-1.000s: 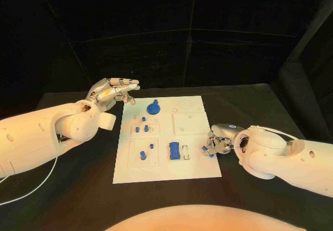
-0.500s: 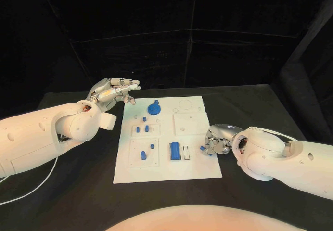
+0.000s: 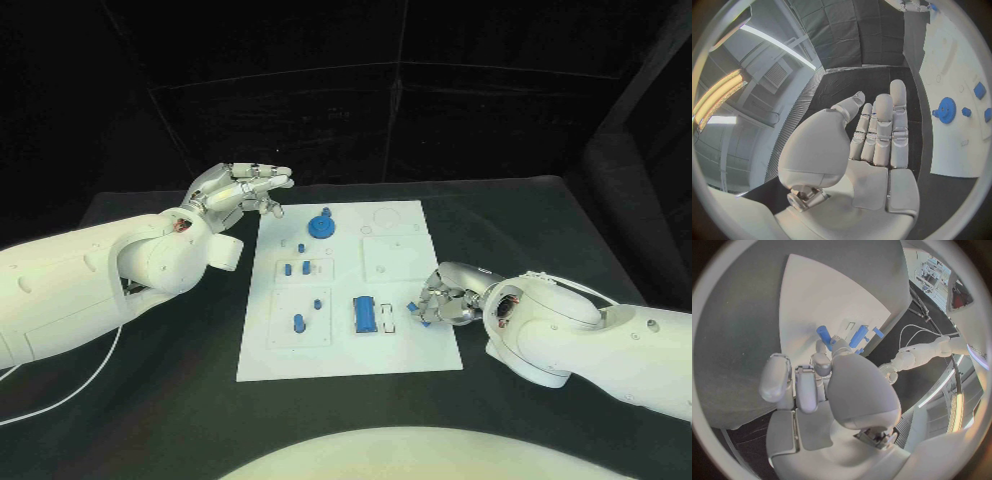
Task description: Assemble the parts on the task board
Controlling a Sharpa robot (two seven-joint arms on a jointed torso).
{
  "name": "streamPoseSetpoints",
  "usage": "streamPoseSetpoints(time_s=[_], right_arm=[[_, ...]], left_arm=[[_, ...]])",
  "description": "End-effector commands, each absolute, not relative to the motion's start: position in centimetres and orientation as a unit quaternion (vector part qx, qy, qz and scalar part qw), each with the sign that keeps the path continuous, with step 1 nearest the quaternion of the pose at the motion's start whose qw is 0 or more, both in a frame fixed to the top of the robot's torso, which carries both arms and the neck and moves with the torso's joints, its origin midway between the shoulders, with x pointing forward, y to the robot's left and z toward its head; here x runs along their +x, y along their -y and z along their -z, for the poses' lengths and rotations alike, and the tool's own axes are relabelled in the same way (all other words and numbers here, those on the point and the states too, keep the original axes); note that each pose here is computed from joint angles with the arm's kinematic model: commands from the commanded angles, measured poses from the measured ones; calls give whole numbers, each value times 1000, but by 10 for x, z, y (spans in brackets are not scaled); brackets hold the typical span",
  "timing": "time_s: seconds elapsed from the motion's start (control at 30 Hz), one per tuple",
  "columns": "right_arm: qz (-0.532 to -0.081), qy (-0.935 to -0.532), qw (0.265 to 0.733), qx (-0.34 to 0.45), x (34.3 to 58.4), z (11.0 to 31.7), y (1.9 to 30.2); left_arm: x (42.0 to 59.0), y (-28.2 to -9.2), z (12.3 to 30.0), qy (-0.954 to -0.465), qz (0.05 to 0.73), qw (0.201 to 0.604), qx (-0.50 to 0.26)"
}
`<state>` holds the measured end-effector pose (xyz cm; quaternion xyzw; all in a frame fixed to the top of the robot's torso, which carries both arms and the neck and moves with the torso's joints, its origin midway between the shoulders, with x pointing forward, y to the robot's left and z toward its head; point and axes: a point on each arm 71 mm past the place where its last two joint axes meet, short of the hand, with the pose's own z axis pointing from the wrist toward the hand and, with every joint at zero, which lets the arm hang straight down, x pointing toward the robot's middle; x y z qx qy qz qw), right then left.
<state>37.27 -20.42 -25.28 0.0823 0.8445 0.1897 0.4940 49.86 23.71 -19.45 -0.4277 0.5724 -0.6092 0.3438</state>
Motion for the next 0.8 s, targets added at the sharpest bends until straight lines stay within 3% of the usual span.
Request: streamPoseSetpoints(time_s=[0.03, 0.8], right_arm=[[-217, -837, 487, 125, 372, 251, 200], [-224, -854, 450, 137, 380, 263, 172]], left_arm=[[498, -235, 194, -572, 615, 339, -425], [498, -234, 194, -573, 615, 336, -424]])
